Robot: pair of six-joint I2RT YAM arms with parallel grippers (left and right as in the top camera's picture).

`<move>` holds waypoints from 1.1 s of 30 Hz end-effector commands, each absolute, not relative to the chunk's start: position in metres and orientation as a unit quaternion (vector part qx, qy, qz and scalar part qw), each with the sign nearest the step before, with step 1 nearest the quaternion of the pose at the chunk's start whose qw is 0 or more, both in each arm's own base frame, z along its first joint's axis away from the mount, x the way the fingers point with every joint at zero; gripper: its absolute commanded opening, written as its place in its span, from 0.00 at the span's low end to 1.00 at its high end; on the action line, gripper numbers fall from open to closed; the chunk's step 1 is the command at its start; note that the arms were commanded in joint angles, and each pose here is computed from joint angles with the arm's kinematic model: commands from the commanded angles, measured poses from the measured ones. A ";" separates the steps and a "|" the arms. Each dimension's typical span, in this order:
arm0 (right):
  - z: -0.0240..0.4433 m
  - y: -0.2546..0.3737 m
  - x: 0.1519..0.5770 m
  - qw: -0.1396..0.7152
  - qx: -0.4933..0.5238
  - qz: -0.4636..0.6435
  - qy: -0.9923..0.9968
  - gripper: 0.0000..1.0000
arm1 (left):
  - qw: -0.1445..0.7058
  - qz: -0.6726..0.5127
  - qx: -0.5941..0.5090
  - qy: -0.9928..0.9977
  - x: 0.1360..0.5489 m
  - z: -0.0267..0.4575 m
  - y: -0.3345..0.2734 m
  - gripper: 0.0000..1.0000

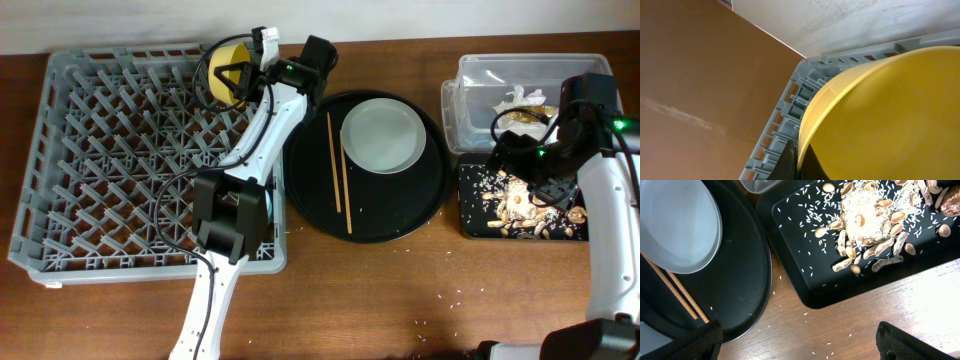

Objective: Sort waste into correct bins and load items into the dishwasher rack
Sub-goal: 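Lower the yellow bowl upright into the rack and release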

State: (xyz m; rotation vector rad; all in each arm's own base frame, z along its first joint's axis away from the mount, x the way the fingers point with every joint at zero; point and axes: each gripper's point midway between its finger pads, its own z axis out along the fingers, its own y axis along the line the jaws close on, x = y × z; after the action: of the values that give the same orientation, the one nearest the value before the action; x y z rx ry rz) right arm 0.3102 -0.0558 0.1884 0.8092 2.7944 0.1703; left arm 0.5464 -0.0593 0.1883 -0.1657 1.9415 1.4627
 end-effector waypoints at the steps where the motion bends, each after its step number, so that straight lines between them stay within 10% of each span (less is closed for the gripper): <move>1: 0.194 -0.059 0.311 0.124 0.279 0.053 0.951 0.98 | 0.336 0.540 -0.058 0.769 0.550 0.168 -0.063 0.01; 33: 0.194 -0.059 0.311 0.124 0.279 0.053 0.951 0.98 | 0.351 0.571 -0.086 0.737 0.553 0.178 -0.048 0.01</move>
State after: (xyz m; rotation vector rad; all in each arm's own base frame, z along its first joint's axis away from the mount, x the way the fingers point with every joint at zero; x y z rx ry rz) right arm 0.3103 -0.0559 0.1884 0.8091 2.7941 0.1703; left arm 0.5509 -0.0533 0.1870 -0.2107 1.9167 1.4582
